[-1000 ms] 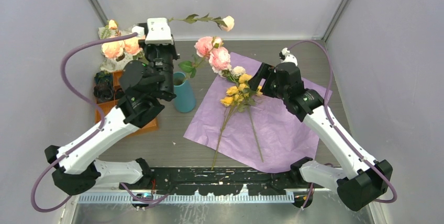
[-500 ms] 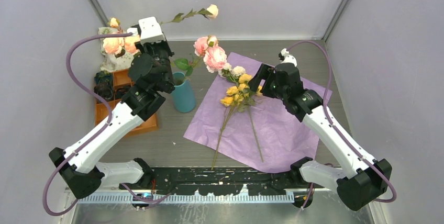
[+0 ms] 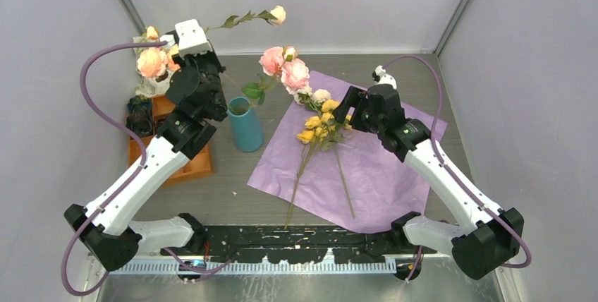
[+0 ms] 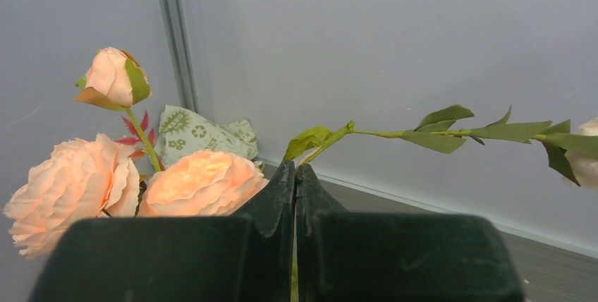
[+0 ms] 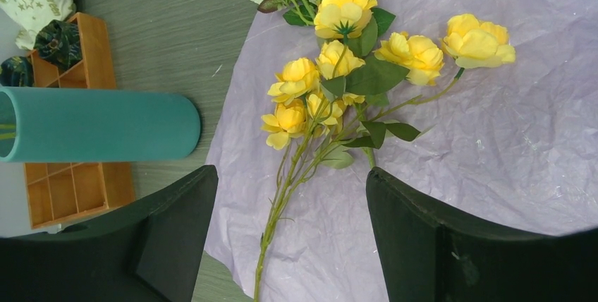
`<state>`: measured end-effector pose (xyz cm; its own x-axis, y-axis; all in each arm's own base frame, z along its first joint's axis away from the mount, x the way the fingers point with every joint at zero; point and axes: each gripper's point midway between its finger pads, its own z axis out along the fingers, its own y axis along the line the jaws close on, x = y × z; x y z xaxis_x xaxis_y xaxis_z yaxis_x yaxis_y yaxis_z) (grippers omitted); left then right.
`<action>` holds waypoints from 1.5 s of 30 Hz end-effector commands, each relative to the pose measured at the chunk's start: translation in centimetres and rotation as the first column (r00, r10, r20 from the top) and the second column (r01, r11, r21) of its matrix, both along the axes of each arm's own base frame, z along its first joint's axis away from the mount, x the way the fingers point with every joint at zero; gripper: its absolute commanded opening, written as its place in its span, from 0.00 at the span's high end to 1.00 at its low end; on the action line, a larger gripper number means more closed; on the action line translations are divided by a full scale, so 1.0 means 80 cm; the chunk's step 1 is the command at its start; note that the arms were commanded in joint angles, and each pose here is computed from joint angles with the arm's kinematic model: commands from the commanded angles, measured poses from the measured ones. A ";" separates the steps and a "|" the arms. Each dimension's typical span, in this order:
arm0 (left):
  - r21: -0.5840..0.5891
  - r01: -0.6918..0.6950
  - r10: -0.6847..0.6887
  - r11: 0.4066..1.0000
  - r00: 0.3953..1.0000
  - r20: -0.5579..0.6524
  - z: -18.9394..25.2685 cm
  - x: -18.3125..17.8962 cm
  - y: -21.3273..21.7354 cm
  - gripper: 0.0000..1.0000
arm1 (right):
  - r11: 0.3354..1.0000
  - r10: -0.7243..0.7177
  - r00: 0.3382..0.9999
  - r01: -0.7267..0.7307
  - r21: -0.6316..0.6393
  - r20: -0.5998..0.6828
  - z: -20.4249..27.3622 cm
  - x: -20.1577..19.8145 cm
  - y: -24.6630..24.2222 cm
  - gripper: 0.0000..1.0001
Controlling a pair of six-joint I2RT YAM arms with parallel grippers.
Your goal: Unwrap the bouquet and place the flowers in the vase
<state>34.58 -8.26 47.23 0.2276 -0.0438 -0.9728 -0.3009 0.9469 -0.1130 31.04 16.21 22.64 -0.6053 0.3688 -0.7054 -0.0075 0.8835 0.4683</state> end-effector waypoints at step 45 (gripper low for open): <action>0.010 0.191 -0.190 0.981 0.977 -0.095 -0.039 0.013 -0.033 1.00 | 0.999 0.017 1.000 -0.017 0.050 -0.006 -0.013 0.016 0.019 0.17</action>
<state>36.60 -11.39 43.47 0.0944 0.0412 -0.9947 -0.1455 0.9890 0.0272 31.50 17.32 20.53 -0.6478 0.3674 -0.6674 -0.0044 0.8742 0.4855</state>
